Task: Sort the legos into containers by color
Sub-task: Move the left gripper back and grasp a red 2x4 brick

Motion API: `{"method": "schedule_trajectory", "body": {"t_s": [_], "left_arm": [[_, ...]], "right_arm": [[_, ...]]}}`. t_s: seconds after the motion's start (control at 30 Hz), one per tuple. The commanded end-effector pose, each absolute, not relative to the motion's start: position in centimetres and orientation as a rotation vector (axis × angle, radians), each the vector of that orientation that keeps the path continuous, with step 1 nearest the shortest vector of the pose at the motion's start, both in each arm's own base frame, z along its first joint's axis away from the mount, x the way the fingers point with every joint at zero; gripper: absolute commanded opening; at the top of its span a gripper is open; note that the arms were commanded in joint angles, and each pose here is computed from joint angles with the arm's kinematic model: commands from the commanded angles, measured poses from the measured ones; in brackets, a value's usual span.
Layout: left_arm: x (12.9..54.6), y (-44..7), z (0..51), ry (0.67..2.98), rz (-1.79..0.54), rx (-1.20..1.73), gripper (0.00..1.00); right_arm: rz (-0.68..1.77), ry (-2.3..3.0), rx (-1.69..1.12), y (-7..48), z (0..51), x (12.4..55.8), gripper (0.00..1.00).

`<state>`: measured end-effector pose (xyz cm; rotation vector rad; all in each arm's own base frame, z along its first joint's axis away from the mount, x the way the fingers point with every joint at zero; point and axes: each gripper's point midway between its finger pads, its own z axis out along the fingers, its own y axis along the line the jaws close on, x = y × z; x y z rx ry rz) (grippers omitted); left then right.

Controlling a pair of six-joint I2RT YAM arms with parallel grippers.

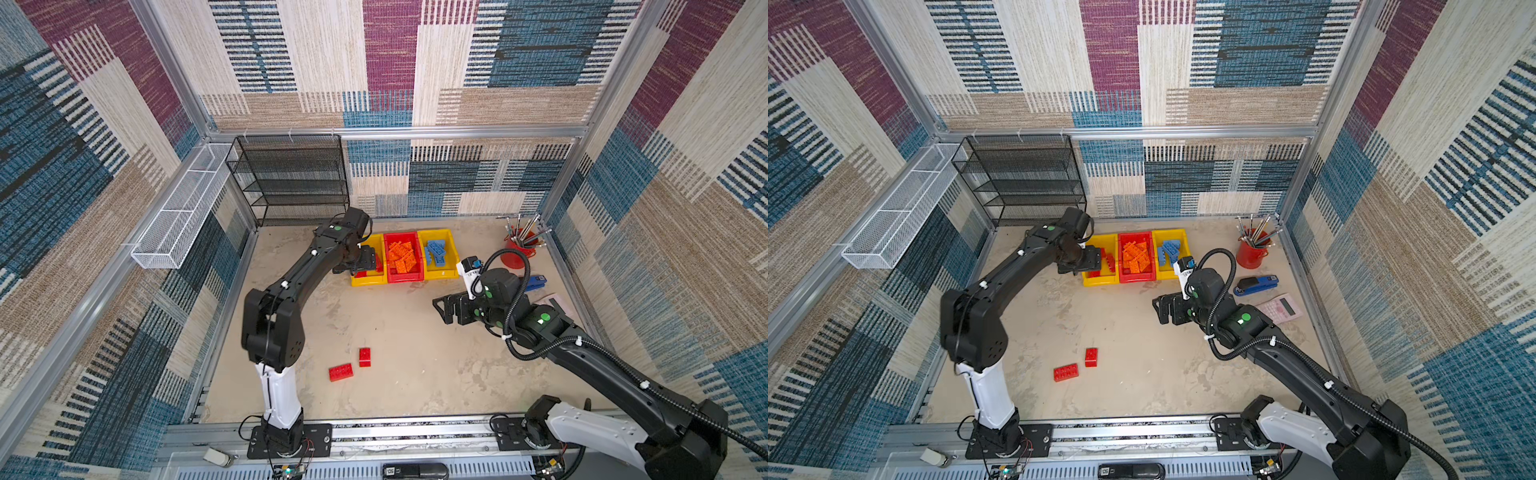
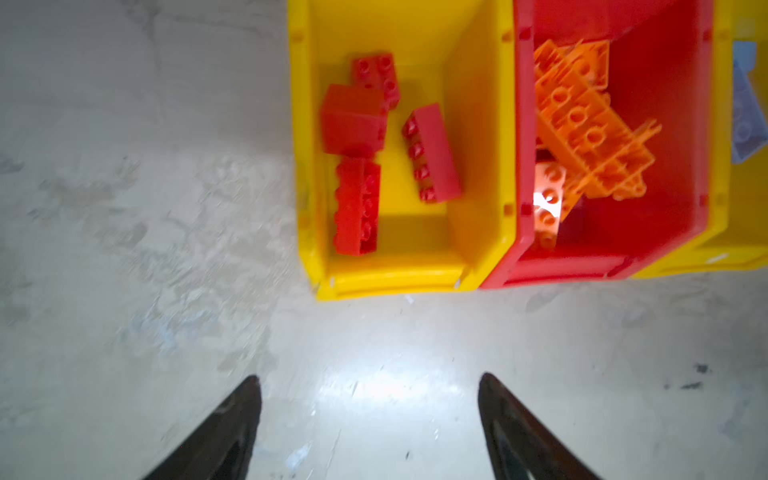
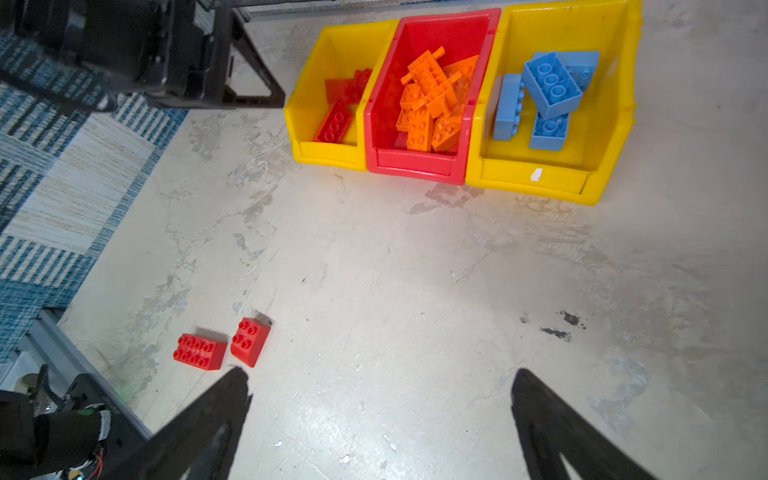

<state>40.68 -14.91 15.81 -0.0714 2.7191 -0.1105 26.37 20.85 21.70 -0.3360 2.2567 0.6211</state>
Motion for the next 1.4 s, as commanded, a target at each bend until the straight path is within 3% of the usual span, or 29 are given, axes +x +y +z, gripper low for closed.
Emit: {"method": "schedule_trajectory", "body": {"t_s": [0.0, 0.27, 0.57, 0.93, 1.17, 1.37], "left_arm": [[36.8, -12.5, 15.3, 2.695, -0.062, -0.147, 0.83], [23.7, -11.1, 11.7, 2.719, -0.145, -0.286, 0.95], [18.5, -9.7, 8.6, 2.784, -0.088, -0.332, 0.98], [16.4, -11.8, 5.0, 2.844, -0.179, -0.333, 0.98], [16.0, -11.8, 2.4, 2.905, -0.11, -0.328, 0.94], [16.4, -11.6, 2.1, 2.903, -0.058, -0.323, 0.75]], "right_arm": [[0.723, 2.198, -0.363, 22.2, 23.0, 26.2, 0.99], [0.792, 2.159, -0.395, 22.4, 23.6, 24.8, 0.99], [0.837, 2.159, -0.404, 22.7, 23.5, 23.8, 0.99], [0.837, 2.176, -0.387, 22.6, 22.8, 23.6, 0.99], [0.822, 2.175, -0.372, 22.1, 22.8, 23.4, 0.99], [0.811, 2.183, -0.367, 21.8, 22.4, 23.3, 0.99]]}}
